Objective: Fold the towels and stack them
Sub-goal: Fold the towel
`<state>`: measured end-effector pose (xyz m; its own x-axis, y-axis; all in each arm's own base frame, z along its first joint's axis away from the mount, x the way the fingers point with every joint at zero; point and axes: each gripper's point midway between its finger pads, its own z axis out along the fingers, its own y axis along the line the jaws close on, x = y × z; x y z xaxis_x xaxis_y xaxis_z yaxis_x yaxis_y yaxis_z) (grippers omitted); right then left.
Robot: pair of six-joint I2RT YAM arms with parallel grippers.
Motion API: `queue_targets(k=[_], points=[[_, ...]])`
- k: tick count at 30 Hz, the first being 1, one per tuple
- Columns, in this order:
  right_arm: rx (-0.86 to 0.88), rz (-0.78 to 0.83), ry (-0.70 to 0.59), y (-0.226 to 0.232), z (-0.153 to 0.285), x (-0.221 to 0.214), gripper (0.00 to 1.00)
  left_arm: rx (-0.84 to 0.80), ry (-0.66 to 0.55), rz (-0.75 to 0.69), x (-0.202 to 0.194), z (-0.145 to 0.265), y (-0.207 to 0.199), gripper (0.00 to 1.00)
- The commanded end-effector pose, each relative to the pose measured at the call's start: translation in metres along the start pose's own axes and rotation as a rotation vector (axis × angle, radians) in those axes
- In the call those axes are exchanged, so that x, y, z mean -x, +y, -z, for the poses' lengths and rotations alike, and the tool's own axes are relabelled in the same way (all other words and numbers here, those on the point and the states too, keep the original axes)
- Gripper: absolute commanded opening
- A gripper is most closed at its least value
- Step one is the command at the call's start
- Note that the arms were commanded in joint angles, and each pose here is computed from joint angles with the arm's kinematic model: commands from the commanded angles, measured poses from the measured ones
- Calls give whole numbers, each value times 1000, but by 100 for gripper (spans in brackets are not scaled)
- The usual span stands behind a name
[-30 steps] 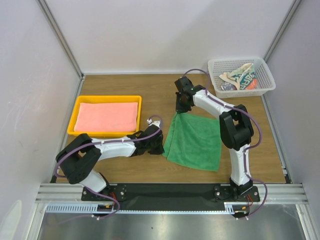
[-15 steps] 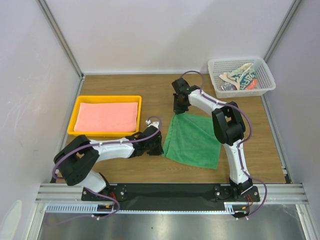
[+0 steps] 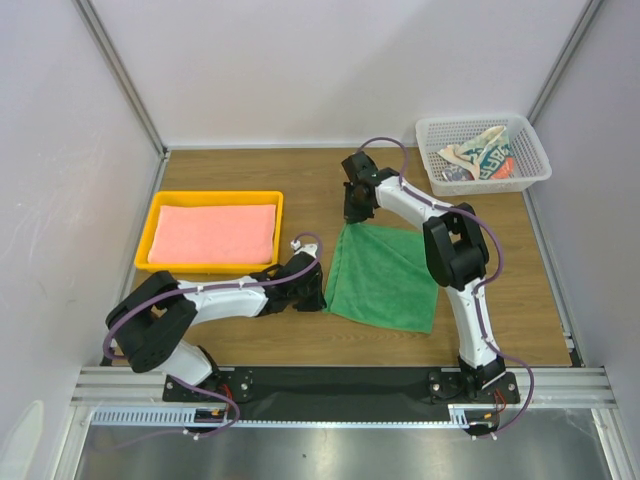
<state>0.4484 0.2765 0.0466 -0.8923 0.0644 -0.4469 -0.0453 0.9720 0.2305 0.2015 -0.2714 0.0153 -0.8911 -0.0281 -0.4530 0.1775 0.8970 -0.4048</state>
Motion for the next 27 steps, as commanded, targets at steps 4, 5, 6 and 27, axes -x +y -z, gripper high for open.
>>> queue_targets(k=[4, 5, 6, 27], points=[[57, 19, 6, 17, -13, 1, 0, 72, 76, -25, -25, 5, 23, 1], [54, 28, 15, 16, -16, -1, 2, 65, 68, -33, -22, 8, 21, 3], [56, 34, 32, 16, -16, -5, 7, 61, 53, -36, -17, 10, 20, 6], [54, -60, -96, -33, 127, -3, 67, -158, -125, -44, 50, 48, -56, 66]])
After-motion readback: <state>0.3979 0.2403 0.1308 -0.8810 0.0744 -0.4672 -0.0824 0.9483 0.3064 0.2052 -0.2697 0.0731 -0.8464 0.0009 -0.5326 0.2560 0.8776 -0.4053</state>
